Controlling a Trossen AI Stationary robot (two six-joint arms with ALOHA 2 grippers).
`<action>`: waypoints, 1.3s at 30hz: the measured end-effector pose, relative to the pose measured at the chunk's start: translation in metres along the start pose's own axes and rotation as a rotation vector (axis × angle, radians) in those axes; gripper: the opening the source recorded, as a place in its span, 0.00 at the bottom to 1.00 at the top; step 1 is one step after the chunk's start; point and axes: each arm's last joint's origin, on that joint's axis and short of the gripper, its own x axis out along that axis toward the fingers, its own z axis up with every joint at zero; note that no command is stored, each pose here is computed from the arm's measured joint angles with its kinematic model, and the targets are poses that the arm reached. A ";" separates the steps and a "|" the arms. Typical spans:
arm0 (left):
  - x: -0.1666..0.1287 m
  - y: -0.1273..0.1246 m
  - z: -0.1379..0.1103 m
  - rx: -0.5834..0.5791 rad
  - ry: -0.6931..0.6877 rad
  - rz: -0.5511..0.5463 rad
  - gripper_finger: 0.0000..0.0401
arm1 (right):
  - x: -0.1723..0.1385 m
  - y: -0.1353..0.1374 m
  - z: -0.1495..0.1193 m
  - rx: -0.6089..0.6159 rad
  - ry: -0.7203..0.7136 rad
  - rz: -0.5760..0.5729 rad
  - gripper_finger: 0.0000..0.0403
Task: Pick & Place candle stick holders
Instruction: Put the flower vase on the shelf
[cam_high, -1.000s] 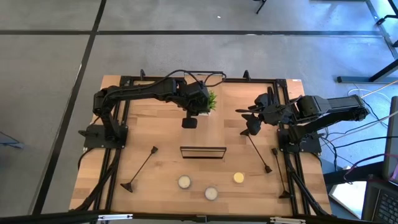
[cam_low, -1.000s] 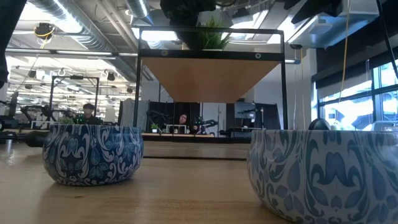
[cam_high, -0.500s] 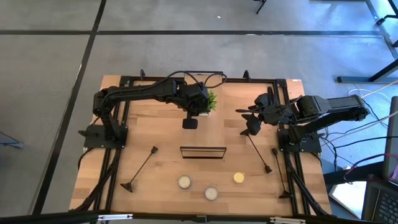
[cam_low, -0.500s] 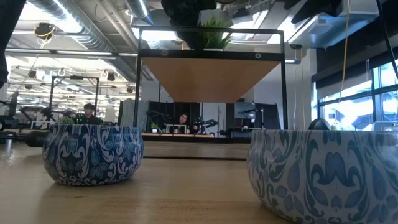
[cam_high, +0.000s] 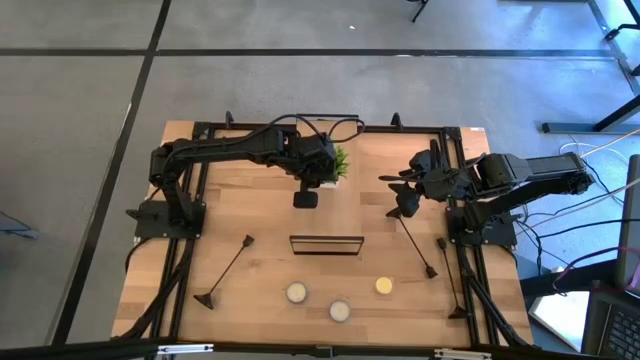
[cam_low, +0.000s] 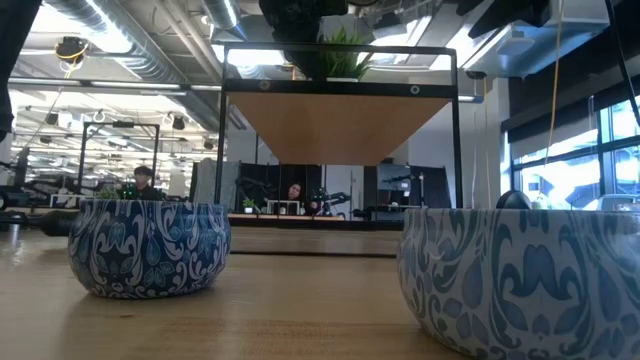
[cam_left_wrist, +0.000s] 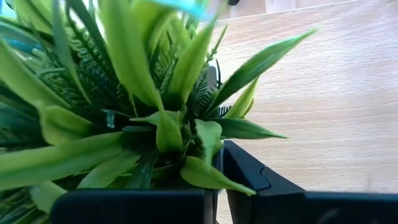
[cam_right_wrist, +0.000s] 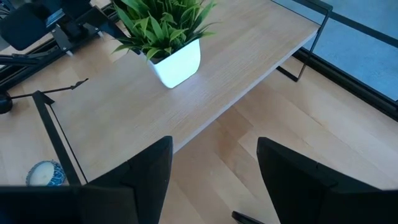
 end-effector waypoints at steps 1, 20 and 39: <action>0.000 0.000 0.000 0.000 0.000 0.000 0.03 | 0.000 0.000 0.000 0.000 0.000 0.000 0.59; 0.000 -0.002 0.002 -0.005 -0.019 -0.039 0.03 | 0.009 0.006 -0.002 -0.017 0.029 -0.014 0.59; -0.002 -0.001 0.002 -0.022 -0.010 -0.001 0.16 | 0.009 0.006 -0.002 -0.018 0.029 -0.015 0.59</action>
